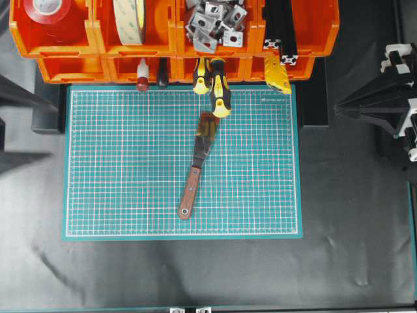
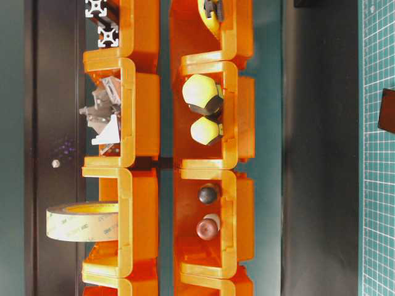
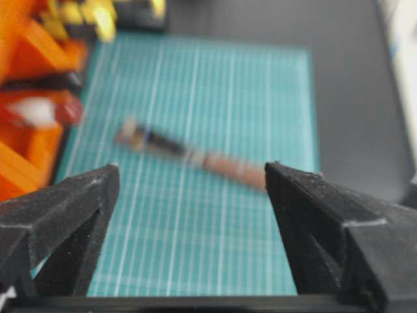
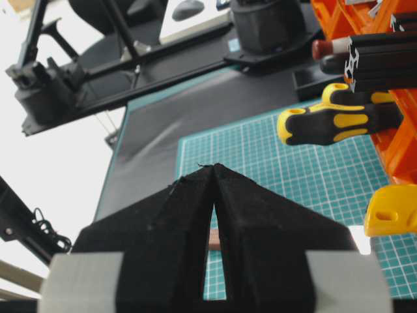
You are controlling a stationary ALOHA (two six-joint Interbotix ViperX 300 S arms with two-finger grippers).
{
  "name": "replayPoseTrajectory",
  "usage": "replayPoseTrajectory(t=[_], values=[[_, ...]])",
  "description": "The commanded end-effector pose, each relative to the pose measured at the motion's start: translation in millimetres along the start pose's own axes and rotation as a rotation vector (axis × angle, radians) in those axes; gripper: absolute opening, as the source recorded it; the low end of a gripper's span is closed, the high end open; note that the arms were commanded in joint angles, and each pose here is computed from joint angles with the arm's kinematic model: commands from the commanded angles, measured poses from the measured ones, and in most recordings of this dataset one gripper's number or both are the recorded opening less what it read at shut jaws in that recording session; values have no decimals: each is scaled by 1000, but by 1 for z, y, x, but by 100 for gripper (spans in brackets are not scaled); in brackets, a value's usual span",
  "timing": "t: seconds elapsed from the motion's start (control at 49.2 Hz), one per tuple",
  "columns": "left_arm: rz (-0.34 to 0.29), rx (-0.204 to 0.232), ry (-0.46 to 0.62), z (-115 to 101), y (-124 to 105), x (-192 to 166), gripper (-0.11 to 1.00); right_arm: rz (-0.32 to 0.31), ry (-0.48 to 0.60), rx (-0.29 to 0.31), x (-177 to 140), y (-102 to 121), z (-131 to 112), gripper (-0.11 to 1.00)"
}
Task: Pick scraper from container rack with left arm.
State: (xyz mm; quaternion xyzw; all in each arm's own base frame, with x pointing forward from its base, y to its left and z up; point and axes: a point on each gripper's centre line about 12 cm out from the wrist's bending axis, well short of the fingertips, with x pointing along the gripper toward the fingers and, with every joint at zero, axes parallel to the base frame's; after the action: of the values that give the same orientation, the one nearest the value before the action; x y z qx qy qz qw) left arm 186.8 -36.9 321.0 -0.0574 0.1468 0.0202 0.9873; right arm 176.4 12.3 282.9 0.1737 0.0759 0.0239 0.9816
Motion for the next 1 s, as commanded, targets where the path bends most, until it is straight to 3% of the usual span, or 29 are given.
replayPoseTrajectory(t=[0.0,0.366,0.975], values=[[-11,-24,-63,9,8,-17,85,10,-32,-2,0,5,14,-1],[26,-67,-119,9,26,-37,85,14,-49,-26,-3,6,18,-1],[35,-90,-134,12,29,-39,85,-20,-48,-220,-4,2,20,-1]])
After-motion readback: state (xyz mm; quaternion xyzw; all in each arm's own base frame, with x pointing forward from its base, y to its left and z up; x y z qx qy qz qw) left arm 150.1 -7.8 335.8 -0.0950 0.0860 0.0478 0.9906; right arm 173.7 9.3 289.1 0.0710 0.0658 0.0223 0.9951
